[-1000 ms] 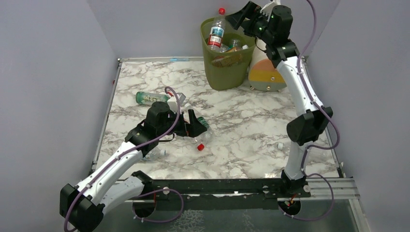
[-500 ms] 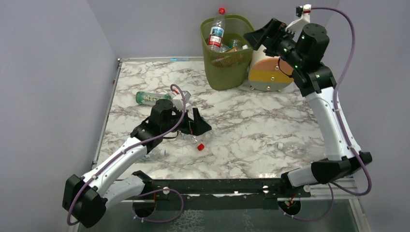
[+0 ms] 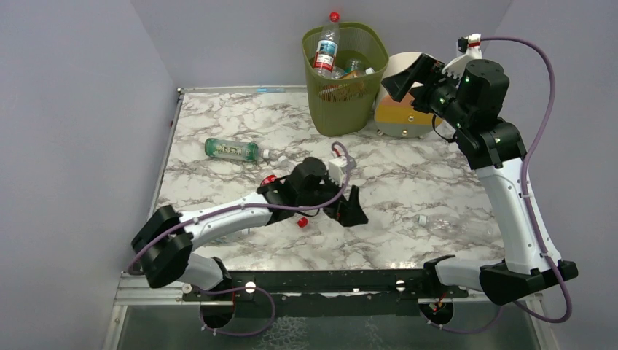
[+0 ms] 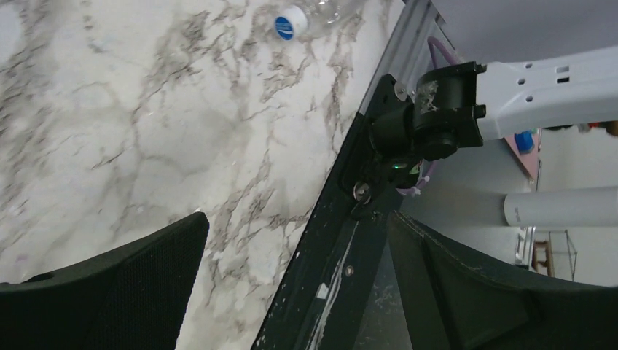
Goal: Put the plastic bottles in the bin
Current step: Move the plastic bottle to the center of the board.
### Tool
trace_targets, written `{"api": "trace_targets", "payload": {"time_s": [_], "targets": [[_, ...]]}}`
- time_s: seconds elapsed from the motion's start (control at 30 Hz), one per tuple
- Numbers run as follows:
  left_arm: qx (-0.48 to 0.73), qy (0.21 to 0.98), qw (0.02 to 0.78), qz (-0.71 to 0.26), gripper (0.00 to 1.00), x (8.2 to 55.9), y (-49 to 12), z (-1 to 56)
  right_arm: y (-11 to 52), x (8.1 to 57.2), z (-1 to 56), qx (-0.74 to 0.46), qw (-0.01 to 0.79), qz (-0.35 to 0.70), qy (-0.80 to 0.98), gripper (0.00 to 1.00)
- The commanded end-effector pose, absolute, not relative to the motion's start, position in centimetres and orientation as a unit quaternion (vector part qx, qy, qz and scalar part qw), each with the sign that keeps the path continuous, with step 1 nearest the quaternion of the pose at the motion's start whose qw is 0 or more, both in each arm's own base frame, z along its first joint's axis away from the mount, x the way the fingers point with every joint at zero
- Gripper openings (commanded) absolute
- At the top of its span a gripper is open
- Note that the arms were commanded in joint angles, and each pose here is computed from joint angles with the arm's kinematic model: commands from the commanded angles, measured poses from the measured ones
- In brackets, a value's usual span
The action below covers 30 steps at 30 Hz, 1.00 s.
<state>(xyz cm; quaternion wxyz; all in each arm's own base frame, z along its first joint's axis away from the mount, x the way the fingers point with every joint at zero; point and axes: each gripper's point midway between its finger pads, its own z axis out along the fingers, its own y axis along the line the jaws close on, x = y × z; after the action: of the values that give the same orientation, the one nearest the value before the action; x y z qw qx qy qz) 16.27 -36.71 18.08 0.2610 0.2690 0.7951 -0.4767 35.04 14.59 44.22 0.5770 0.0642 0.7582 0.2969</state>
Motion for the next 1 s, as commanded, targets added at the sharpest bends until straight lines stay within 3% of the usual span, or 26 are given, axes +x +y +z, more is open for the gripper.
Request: {"api": "trace_targets", "payload": {"time_s": [0.0,0.2,0.47,0.73,0.97], "targets": [[0.338,0.74,0.309,-0.492,0.99,16.3,-42.5,19.3,15.0,33.5,45.6,0.048,0.579,0.316,0.75,0.99],[0.398,0.709,0.31,-0.492,0.99,16.3,-49.4,15.6,16.1,32.3,46.1,0.031,0.567,0.353,0.743,0.99],[0.442,0.687,0.335,-0.47,0.99,19.0,-54.3,10.7,16.5,30.8,46.3,0.012,0.563,0.37,0.738,0.99],[0.485,0.631,0.354,-0.491,0.98,19.7,-57.7,9.8,16.5,31.6,45.4,-0.006,0.558,0.347,0.753,0.99],[0.507,0.598,0.332,-0.524,0.91,19.3,-60.1,8.8,16.8,32.8,44.0,-0.006,0.547,0.341,0.765,0.99]]}}
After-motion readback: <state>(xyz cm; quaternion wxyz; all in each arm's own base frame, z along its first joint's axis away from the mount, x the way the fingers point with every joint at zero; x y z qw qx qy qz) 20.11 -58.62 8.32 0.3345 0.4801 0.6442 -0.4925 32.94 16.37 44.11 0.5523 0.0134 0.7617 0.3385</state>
